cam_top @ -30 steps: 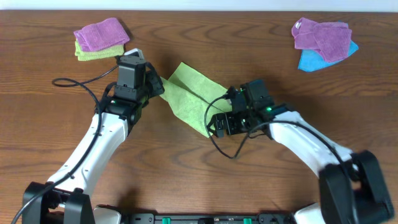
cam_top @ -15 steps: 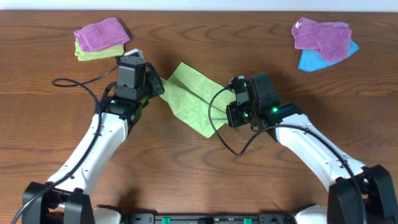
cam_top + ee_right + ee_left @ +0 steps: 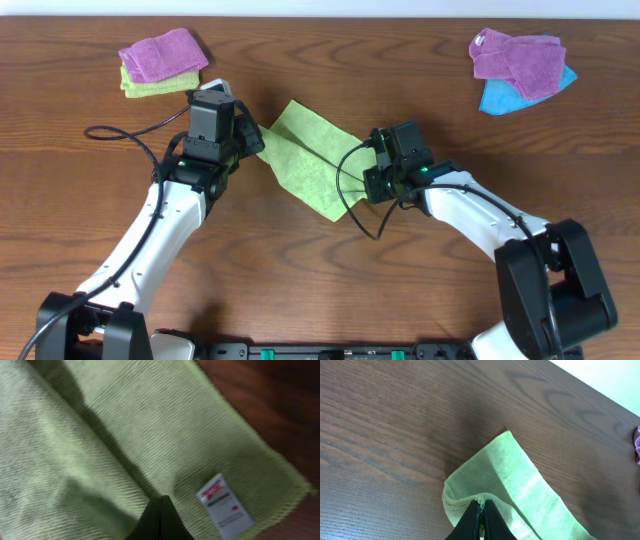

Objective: Fold the cloth

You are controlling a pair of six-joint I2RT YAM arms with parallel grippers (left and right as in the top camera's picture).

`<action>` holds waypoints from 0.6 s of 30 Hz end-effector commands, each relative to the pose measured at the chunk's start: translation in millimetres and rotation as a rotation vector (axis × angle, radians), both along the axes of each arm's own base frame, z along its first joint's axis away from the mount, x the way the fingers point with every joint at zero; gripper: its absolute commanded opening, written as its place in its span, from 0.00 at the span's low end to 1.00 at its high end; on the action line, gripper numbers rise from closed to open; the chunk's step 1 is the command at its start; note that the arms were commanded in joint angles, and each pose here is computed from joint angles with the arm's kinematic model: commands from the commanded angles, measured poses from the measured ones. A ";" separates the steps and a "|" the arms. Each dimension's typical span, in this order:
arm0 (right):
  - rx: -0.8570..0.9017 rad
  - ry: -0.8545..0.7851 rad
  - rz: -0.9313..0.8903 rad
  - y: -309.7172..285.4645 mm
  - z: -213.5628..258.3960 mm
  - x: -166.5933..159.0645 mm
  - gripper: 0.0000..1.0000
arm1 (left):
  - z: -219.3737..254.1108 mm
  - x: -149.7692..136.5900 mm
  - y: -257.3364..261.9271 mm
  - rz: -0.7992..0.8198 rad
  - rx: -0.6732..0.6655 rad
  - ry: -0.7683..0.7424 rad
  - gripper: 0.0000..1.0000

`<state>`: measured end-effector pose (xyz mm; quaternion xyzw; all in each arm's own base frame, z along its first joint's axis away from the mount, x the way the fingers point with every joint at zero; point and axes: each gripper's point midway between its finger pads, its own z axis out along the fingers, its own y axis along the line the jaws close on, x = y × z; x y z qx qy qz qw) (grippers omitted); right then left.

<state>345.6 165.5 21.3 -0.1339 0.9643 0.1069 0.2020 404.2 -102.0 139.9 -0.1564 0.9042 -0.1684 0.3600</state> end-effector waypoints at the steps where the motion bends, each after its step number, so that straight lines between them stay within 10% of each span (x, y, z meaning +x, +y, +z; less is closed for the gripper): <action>1: -0.061 -0.033 -0.005 -7.9 0.7 8.1 0.01 | 14.9 4.5 0.4 -0.002 -0.005 -0.034 0.06; 18: -0.162 -0.015 -0.053 -30.9 -26.4 15.2 0.01 | 14.4 4.0 0.6 -0.002 -0.004 -0.031 0.06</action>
